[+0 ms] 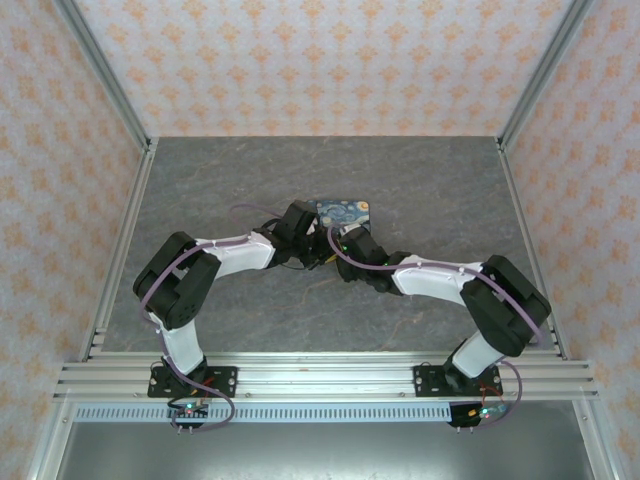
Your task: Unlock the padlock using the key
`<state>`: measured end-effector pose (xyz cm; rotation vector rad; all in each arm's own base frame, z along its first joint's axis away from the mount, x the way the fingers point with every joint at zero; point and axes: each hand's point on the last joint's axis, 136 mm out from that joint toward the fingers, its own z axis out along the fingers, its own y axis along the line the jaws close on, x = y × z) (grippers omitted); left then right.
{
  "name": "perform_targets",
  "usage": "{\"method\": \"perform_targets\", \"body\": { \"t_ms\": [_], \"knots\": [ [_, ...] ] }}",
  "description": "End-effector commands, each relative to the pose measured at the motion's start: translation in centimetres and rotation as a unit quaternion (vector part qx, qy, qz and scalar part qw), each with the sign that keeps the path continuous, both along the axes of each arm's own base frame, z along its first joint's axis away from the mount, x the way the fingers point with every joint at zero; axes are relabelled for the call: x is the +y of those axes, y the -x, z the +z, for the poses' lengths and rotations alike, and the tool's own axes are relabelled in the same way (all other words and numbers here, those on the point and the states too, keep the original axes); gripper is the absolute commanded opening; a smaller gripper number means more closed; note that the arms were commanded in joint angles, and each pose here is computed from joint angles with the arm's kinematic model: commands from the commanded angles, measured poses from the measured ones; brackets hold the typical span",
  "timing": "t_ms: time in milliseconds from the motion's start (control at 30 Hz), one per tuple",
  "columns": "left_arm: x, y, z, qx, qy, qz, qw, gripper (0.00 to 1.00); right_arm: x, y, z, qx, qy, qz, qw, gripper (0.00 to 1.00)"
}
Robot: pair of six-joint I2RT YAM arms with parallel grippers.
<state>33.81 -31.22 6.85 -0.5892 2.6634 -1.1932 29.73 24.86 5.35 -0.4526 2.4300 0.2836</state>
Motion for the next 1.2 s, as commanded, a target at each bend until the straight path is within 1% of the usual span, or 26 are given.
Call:
{"method": "perform_targets", "body": {
  "t_ms": [0, 267, 400, 500, 567, 600, 667, 700, 733, 767, 900, 1067, 1100, 1167],
  "knots": [
    [-0.5, 0.7, -0.2, 0.02, 0.01, -0.016, 1.0, 0.0, 0.0, -1.6, 1.0, -0.034, -0.005, -0.026, 0.999, 0.25],
    [-0.4, 0.9, -0.7, 0.023, 0.008, -0.015, 1.0, 0.0, 0.1, -2.0, 1.6, -0.037, -0.01, -0.033, 0.999, 0.13],
    [-0.3, 0.9, -0.7, 0.023, 0.008, -0.015, 1.0, 0.0, 0.1, -2.0, 1.8, -0.034, -0.018, -0.035, 0.999, 0.04],
    [-0.3, 0.9, -0.7, 0.023, 0.007, -0.015, 1.0, 0.0, -0.1, -1.9, 2.0, -0.032, -0.026, -0.037, 0.998, 0.0],
    [-0.3, 0.9, -0.8, 0.022, 0.006, -0.014, 1.0, 0.0, -0.3, -1.9, 2.2, -0.031, -0.034, -0.039, 0.998, 0.0],
    [-0.2, 0.9, -0.8, 0.023, 0.006, -0.013, 1.0, 0.0, -0.4, -1.8, 2.2, -0.031, -0.037, -0.039, 0.998, 0.06],
    [-0.2, 0.8, -0.8, 0.021, 0.005, -0.013, 1.0, 0.0, -0.5, -1.6, 2.6, -0.031, -0.049, -0.037, 0.998, 0.31],
    [-0.2, 0.8, -0.8, 0.021, 0.004, -0.011, 1.0, 0.0, -0.5, -1.4, 2.7, -0.029, -0.055, -0.036, 0.997, 0.4],
    [-0.1, 0.8, -0.9, 0.02, 0.002, -0.012, 1.0, 0.0, -0.7, -1.2, 2.9, -0.027, -0.059, -0.036, 0.997, 0.44],
    [0.0, 0.7, -1.0, 0.02, 0.0, -0.011, 1.0, 0.0, -0.9, -1.0, 3.0, -0.026, -0.064, -0.037, 0.997, 0.46],
    [0.1, 0.8, -1.6, 0.023, -0.011, -0.015, 1.0, 0.0, -2.7, -0.3, 4.0, -0.029, -0.093, -0.07, 0.993, 0.5],
    [0.8, 1.2, -2.7, 0.025, -0.037, -0.024, 0.999, 0.0, -3.7, 0.5, 5.4, -0.026, -0.149, -0.109, 0.982, 0.54],
    [0.9, 1.3, -2.9, 0.023, -0.043, -0.028, 0.998, 0.02, -3.7, 0.7, 5.5, -0.019, -0.161, -0.116, 0.98, 0.55],
    [1.3, 1.6, -3.2, 0.021, -0.055, -0.033, 0.998, 0.14, -3.4, 0.9, 5.8, -0.005, -0.186, -0.124, 0.975, 0.55]
  ]
}}
